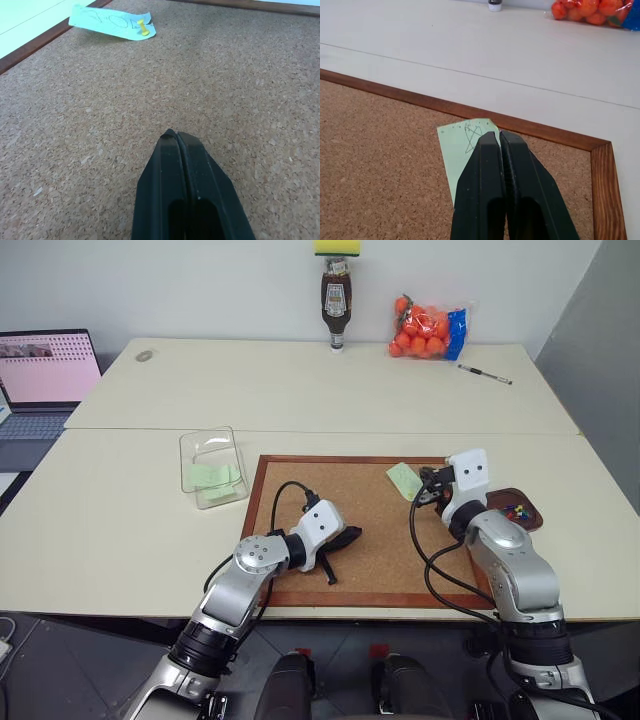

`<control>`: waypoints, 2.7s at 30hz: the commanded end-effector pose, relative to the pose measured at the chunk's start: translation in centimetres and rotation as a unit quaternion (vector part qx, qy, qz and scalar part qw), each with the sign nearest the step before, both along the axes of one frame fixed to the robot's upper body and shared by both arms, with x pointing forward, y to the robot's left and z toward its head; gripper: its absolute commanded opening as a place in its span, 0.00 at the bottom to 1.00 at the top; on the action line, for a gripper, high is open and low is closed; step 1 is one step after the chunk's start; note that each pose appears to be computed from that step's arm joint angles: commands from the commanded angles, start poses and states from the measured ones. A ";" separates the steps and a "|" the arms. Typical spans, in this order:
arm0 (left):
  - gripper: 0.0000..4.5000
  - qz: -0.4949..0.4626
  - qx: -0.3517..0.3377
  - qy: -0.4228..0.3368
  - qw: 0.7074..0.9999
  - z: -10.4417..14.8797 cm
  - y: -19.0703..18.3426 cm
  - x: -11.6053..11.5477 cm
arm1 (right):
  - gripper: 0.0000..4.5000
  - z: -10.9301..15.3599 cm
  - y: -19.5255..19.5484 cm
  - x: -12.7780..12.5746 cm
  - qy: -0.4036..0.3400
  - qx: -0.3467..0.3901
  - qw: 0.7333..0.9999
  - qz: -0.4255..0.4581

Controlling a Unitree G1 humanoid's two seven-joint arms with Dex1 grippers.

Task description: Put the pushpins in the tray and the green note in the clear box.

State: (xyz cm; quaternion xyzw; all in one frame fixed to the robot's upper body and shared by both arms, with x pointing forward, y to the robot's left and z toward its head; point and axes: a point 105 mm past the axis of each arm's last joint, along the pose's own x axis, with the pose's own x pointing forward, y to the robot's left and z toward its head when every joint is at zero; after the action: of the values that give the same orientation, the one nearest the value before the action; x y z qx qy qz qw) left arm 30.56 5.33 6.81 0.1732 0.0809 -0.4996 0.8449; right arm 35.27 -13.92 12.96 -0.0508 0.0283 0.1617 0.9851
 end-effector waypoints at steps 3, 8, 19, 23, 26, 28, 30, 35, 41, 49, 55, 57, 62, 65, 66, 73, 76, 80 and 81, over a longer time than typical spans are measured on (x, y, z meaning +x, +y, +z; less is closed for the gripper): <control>0.00 -0.002 0.042 0.060 0.997 -3.6 0.5 -1.2 | 0.01 2.8 -2.2 -0.5 -0.046 0.004 0.999 -0.028; 0.00 -0.002 0.042 0.060 0.997 -3.7 0.6 -1.3 | 0.01 2.5 -5.9 -1.3 -0.031 -0.016 0.996 -0.085; 0.00 -0.012 0.046 0.057 0.997 -3.7 0.3 -1.3 | 0.01 -0.9 -13.1 -3.3 0.049 -0.071 0.971 -0.221; 0.00 -0.013 0.047 0.055 0.997 -3.7 0.3 -1.3 | 0.01 -1.2 -13.3 -3.2 0.054 -0.071 0.970 -0.226; 0.00 -0.012 0.047 0.055 0.997 -3.8 0.3 -1.3 | 0.01 -1.4 -13.4 -3.0 0.058 -0.069 0.969 -0.229; 0.00 -0.012 0.048 0.055 0.997 -3.8 0.4 -1.3 | 0.10 -1.4 -13.4 -2.9 0.059 -0.069 0.969 -0.230; 0.00 -0.011 0.048 0.055 0.997 -3.8 0.4 -1.3 | 0.18 -1.3 -13.6 -2.8 0.057 -0.067 0.968 -0.236; 0.00 -0.011 0.048 0.055 0.997 -3.8 0.5 -1.3 | 0.40 -0.6 -13.7 -2.8 0.045 -0.065 0.968 -0.240; 0.00 -0.012 0.048 0.055 0.997 -3.8 0.4 -1.3 | 0.54 0.3 -13.0 -3.0 0.030 -0.052 0.970 -0.234; 0.00 -0.013 0.050 0.054 0.997 -3.7 0.5 -1.3 | 0.54 1.3 -6.5 -2.9 0.010 -0.020 0.996 -0.085; 0.00 -0.014 0.049 0.053 0.997 -3.7 0.4 -1.2 | 0.54 0.1 -2.0 -2.4 0.025 -0.020 0.999 0.007; 0.00 -0.015 0.049 0.053 0.997 -3.7 0.4 -1.2 | 0.54 -0.1 -1.3 -2.0 0.026 -0.025 0.999 0.020; 0.00 -0.013 0.049 0.052 0.997 -3.6 0.3 -1.1 | 0.54 -0.8 0.8 -0.8 0.039 -0.035 0.997 0.061; 0.00 -0.011 0.049 0.052 0.997 -3.6 0.4 -1.1 | 0.54 -1.2 1.2 -0.1 0.045 -0.038 0.996 0.067; 0.00 -0.011 0.049 0.052 0.997 -3.6 0.4 -1.1 | 0.54 -1.3 1.3 0.0 0.046 -0.036 0.996 0.070; 0.00 -0.008 0.049 0.052 0.997 -3.6 0.5 -1.1 | 0.54 -1.8 1.0 0.9 0.054 -0.026 0.997 0.055; 0.00 -0.008 0.049 0.052 0.997 -3.6 0.5 -1.1 | 0.46 -1.8 0.8 1.0 0.057 -0.023 0.997 0.052; 0.00 -0.009 0.048 0.051 0.997 -3.6 0.4 -1.1 | 0.27 -1.8 0.6 1.2 0.059 -0.019 0.997 0.051; 0.00 -0.009 0.048 0.051 0.998 -3.6 0.4 -1.1 | 0.25 -1.8 0.5 1.2 0.060 -0.018 0.997 0.050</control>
State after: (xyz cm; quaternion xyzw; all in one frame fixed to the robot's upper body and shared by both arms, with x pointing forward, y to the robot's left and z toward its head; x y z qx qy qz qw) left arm 30.51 5.21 6.75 0.1847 0.0779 -0.5066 0.8385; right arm 35.96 -13.14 9.28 -0.0620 0.1206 0.2166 0.9668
